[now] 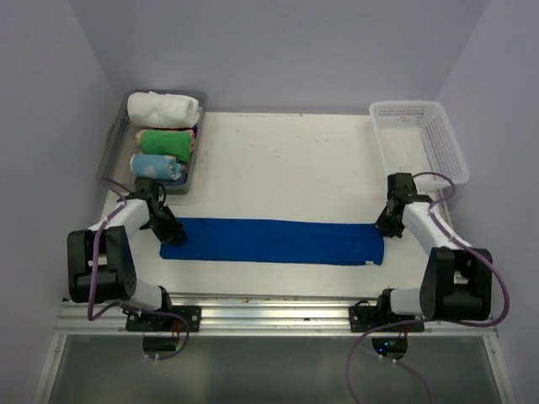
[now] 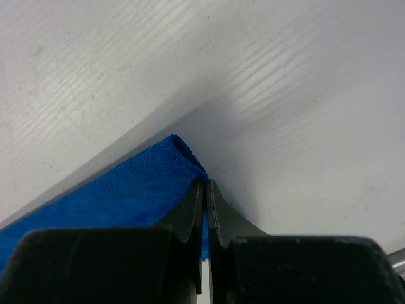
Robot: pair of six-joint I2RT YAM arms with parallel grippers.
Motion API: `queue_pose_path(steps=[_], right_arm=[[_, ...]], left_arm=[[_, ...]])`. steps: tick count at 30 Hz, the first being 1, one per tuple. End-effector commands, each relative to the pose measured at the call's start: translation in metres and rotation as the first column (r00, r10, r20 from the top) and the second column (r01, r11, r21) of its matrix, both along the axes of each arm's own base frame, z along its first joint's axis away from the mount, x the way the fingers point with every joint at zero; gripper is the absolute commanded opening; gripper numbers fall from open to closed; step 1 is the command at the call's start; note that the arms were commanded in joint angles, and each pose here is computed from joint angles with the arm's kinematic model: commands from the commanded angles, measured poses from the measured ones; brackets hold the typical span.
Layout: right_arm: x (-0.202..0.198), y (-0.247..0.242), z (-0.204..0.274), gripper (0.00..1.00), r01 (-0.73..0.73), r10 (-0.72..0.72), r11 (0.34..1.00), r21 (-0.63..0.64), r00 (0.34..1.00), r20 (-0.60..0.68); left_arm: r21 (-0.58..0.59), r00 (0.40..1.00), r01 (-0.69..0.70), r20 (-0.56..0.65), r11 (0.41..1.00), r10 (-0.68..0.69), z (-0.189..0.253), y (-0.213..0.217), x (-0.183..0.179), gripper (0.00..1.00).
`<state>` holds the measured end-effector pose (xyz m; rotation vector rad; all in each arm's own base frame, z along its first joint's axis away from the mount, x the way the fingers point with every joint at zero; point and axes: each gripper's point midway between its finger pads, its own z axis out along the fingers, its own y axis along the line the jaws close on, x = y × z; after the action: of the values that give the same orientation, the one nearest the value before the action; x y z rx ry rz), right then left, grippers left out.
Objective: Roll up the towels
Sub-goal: Fold the towel
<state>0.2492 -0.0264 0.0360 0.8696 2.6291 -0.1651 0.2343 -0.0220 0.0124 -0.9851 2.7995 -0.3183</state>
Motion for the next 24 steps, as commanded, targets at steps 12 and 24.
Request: queue_pose_path(steps=[12, 24], right_arm=[[0.023, -0.034, 0.182, 0.00, 0.055, 0.012, 0.980, -0.192, 0.942, 0.336], [0.035, 0.005, 0.252, 0.00, -0.117, 0.162, 0.984, -0.133, 0.900, 0.404]], left_arm=[[-0.088, 0.983, 0.177, 0.055, 0.980, -0.172, -0.003, -0.105, 0.005, 0.26], [-0.109, 0.951, 0.307, 0.064, 0.945, -0.302, -0.006, -0.170, 0.007, 0.26]])
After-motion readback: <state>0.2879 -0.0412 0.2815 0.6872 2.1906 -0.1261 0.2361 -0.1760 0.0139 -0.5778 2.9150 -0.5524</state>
